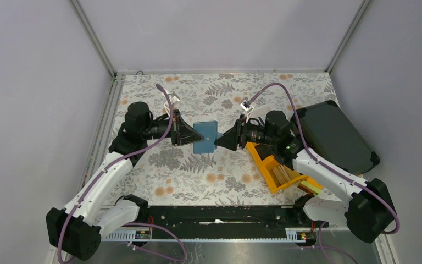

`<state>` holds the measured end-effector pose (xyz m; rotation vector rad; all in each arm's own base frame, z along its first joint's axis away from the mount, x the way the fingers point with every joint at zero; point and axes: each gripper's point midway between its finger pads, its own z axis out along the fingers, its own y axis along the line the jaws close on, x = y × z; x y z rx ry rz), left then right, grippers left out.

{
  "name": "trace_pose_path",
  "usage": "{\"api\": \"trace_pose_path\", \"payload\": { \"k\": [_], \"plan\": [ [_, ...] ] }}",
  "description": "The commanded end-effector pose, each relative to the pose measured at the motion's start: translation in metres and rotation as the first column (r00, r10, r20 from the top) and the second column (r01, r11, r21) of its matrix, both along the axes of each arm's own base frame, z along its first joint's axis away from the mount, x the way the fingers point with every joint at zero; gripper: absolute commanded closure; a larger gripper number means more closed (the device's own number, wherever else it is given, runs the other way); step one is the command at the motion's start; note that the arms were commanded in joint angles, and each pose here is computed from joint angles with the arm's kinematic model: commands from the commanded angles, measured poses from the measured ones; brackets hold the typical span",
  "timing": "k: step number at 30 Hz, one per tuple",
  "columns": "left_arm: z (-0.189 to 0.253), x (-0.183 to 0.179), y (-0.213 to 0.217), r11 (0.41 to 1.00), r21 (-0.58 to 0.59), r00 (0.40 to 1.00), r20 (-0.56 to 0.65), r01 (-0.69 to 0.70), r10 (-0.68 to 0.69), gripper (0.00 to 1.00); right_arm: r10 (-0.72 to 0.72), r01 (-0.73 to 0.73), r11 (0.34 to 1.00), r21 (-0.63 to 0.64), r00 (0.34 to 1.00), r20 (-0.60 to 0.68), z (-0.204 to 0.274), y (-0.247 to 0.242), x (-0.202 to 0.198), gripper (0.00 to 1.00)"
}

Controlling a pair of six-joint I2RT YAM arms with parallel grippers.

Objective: Put the credit cards into the card holder
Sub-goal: Open the card holder at the center of the board.

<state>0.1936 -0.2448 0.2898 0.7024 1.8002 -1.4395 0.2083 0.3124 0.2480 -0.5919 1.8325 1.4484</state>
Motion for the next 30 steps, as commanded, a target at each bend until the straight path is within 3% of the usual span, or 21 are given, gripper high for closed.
{"api": "trace_pose_path", "payload": {
  "k": [1, 25, 30],
  "plan": [
    [0.015, -0.005, -0.001, 0.999, -0.037, 0.996, 0.08, 0.035, -0.032, 1.0, -0.033, 0.033, 0.999, 0.01, 0.999, 0.038, 0.005, -0.003, 0.005, 0.48],
    [0.02, -0.01, 0.001, 0.998, -0.048, 0.994, 0.104, 0.038, -0.033, 1.0, -0.036, 0.036, 0.999, -0.007, 0.999, 0.019, -0.005, -0.002, 0.008, 0.51],
    [0.016, -0.007, 0.0, 0.998, -0.043, 0.996, 0.084, 0.035, -0.032, 1.0, 0.054, -0.055, 0.998, 0.032, 0.998, 0.034, 0.005, 0.003, -0.005, 0.51]
  ]
}}
